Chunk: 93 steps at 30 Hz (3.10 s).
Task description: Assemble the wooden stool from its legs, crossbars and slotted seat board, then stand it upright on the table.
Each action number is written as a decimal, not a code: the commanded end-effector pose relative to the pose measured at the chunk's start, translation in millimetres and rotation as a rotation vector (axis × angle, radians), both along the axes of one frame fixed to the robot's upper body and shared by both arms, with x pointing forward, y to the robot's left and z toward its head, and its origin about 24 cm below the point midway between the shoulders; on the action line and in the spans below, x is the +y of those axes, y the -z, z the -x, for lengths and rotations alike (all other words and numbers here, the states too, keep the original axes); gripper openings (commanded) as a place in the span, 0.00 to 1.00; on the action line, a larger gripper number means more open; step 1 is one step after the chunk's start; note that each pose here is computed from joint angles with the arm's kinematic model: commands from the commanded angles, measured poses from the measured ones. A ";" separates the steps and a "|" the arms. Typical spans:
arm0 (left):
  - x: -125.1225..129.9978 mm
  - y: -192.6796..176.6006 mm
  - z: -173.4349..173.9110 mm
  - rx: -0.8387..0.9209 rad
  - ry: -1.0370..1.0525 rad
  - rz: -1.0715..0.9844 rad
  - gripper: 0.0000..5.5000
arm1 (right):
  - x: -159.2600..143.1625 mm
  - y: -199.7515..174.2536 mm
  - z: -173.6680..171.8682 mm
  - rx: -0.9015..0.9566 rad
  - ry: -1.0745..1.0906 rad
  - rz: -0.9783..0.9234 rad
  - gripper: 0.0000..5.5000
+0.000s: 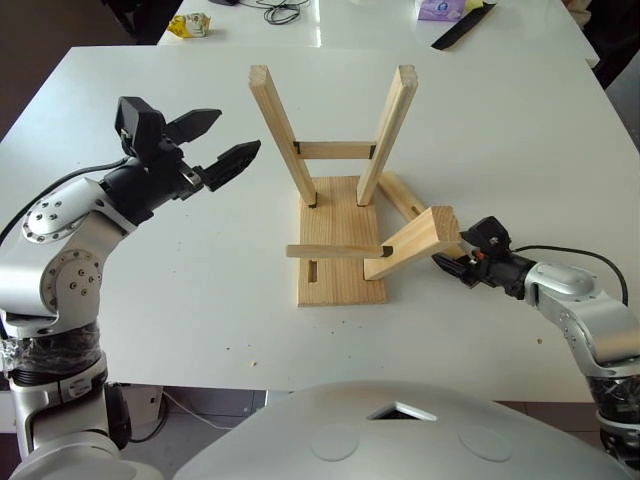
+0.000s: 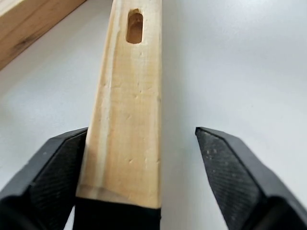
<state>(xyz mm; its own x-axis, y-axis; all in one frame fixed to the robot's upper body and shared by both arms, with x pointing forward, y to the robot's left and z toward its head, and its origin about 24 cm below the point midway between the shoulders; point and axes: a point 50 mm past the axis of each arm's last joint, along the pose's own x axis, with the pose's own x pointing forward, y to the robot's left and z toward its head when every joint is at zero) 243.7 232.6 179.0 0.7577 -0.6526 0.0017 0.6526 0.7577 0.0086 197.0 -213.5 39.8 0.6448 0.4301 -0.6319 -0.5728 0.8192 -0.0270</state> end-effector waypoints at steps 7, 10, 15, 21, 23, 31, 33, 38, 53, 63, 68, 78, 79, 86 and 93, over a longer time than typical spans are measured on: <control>8.9 -12.3 -8.9 -0.059 -0.073 0.038 0.79 | -6.7 19.6 9.7 0.057 -0.014 0.054 0.42; 16.4 -17.6 -13.0 -0.084 -0.116 0.056 0.79 | -8.0 18.9 5.1 0.037 -0.004 0.061 0.38; 31.2 -30.8 -27.6 -0.151 -0.272 0.054 0.79 | -11.9 14.1 -4.6 -0.008 0.020 0.069 0.38; 23.9 -49.8 -38.5 -0.226 -0.309 0.082 0.79 | -38.2 -15.7 -37.5 -0.154 0.117 0.093 0.38; 21.9 -54.7 -42.8 -0.230 -0.297 0.113 0.79 | -46.1 -29.8 -49.1 -0.214 0.148 0.090 0.38; -23.0 -82.3 -58.8 -0.176 -0.016 0.388 0.79 | -46.3 -135.1 -86.8 -0.570 0.133 -0.216 0.38; -42.0 -87.4 -58.0 -0.158 0.093 0.435 0.79 | -37.0 -164.6 -86.6 -0.631 0.052 -0.369 0.38; -80.8 -90.7 -41.2 -0.104 0.394 0.508 0.79 | -14.8 -195.4 -76.7 -0.625 -0.221 -0.609 0.38; -109.8 -86.8 -13.5 -0.003 0.758 0.590 0.79 | 25.5 -203.1 -45.1 -0.373 -0.649 -0.879 0.38; -114.3 -90.7 -8.0 -0.012 0.836 0.595 0.79 | 30.0 -192.0 -33.3 -0.191 -0.759 -0.861 0.38; -116.3 -88.0 -3.9 -0.007 0.863 0.564 0.79 | 33.6 -195.1 -33.8 -0.162 -0.794 -0.844 0.38; -114.6 -80.5 -2.7 0.012 0.869 0.518 0.79 | 34.1 -194.8 -32.7 -0.132 -0.817 -0.807 0.38; -114.3 -80.0 -3.7 0.012 0.863 0.518 0.75 | 34.1 -194.9 -32.6 -0.132 -0.819 -0.803 0.38; -113.2 -76.4 -5.0 0.019 0.847 0.518 0.56 | 35.1 -197.5 -31.0 -0.133 -0.840 -0.802 0.38; -112.5 -74.5 -0.9 0.031 0.887 0.517 0.38 | 34.0 -198.2 -30.5 -0.131 -0.846 -0.800 0.38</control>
<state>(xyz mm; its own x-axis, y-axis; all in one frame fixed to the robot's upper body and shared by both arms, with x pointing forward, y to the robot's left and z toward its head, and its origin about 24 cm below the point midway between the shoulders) 247.3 119.4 256.5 0.0273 -0.8938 0.4477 0.9774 -0.0700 -0.1993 229.6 -180.1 230.4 0.0309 0.9967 0.0754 -0.9667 0.0106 0.2558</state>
